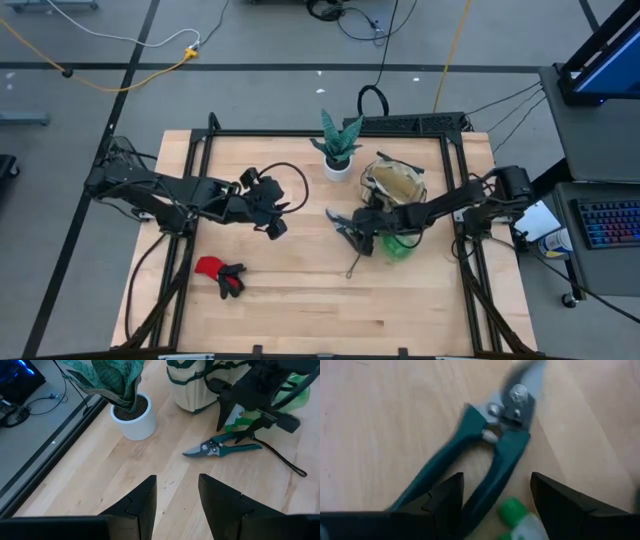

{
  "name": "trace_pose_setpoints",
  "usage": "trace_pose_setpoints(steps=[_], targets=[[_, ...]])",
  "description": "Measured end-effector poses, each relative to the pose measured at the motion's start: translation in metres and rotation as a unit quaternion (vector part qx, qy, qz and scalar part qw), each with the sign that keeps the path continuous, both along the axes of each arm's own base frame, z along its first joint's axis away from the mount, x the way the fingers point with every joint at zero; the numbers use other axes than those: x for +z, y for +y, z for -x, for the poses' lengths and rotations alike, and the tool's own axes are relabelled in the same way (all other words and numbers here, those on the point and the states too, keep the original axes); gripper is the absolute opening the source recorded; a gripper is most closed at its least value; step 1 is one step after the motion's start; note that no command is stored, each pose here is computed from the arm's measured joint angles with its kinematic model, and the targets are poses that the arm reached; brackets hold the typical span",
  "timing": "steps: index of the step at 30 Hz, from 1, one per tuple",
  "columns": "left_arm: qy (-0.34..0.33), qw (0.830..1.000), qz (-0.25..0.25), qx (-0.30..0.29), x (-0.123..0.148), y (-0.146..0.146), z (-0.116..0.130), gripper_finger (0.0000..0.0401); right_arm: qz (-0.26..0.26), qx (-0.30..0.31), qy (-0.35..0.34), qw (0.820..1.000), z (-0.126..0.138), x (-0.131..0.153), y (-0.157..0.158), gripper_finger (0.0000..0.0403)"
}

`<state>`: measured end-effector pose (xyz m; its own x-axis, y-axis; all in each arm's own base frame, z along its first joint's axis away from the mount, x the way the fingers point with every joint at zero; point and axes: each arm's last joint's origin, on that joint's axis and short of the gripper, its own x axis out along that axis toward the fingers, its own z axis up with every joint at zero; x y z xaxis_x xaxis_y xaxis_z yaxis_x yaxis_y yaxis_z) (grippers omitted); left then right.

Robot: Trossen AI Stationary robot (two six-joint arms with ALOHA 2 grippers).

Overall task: Pick & Place Garden tools in Gardening bag
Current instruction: Put the black shear scissors into the gardening bag

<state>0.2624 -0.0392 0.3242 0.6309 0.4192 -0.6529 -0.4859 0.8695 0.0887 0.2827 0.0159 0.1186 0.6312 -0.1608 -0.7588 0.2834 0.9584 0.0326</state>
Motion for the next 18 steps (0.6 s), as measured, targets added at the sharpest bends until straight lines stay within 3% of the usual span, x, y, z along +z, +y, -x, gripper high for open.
trace_pose_setpoints(steps=[10, 18], targets=[[0.0, 1.0, -0.003, 0.002, -0.0001, 0.0002, 0.0001, 0.0152, 0.01, 0.002, 0.011, 1.0, -0.0042, -0.0114, -0.005, 0.0215], [0.0, 1.0, -0.003, 0.002, -0.0001, 0.0002, 0.0001, 0.0152, 0.017, 0.016, 0.016, 1.0, -0.0035, -0.0114, -0.0049, 0.0124]])
